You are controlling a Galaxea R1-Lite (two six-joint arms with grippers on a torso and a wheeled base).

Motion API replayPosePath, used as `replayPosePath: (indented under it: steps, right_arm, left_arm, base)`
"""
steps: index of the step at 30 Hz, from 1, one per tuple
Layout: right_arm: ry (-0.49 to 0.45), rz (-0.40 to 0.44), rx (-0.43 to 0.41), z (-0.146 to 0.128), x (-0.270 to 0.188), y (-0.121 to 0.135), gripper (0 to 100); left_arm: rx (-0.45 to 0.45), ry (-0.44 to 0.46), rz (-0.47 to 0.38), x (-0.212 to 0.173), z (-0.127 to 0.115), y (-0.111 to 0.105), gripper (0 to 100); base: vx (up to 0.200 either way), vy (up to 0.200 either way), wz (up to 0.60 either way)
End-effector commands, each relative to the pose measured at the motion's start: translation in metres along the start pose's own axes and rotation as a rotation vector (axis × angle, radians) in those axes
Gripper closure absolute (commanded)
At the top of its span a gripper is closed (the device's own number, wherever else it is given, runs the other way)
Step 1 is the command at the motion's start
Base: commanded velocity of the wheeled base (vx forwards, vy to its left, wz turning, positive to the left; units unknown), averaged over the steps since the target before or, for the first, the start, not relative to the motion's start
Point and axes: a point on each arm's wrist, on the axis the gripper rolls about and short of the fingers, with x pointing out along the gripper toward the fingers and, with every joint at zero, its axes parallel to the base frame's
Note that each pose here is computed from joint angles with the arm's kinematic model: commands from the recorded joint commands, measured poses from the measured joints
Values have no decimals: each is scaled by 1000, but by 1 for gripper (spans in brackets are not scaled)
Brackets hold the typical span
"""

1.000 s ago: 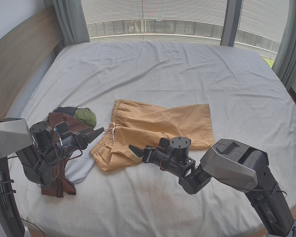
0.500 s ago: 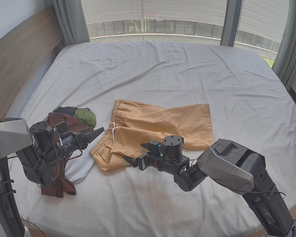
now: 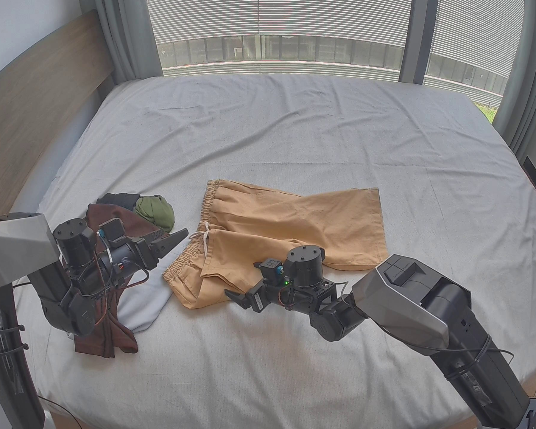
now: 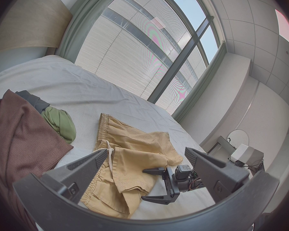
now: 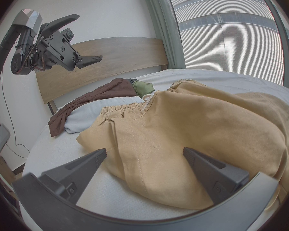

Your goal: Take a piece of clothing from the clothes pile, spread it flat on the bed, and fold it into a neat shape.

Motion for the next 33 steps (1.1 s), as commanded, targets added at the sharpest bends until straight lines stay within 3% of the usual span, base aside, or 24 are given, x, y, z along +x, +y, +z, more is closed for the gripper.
replayPosePath:
  steps: [1,3,4,16,27,33]
  right_arm:
    - [9,2,0,-8,3,1,0]
    - [15,1,1,-12,4,1,0]
    - [17,1,2,-13,4,1,100]
    - [-27,-4,-1,-3,7,3,100]
    - [-60,-100,38,49,-42,-14,100]
    - [-50,-132,52,64,-67,-25,100]
  left_arm:
    - [-1,-1,-1,0,0,0,0]
    - [-1,0,0,0,0,0,0]
    - [1,-1,-1,0,0,0,0]
    - [2,-4,-2,0,2,-1,0]
    - [7,-19,-7,-2,8,-4,0]
    - [10,-20,-10,-2,8,-6,0]
  base:
    - [0,0,0]
    - [0,0,0]
    - [0,0,0]
    - [0,0,0]
    - [0,0,0]
    - [0,0,0]
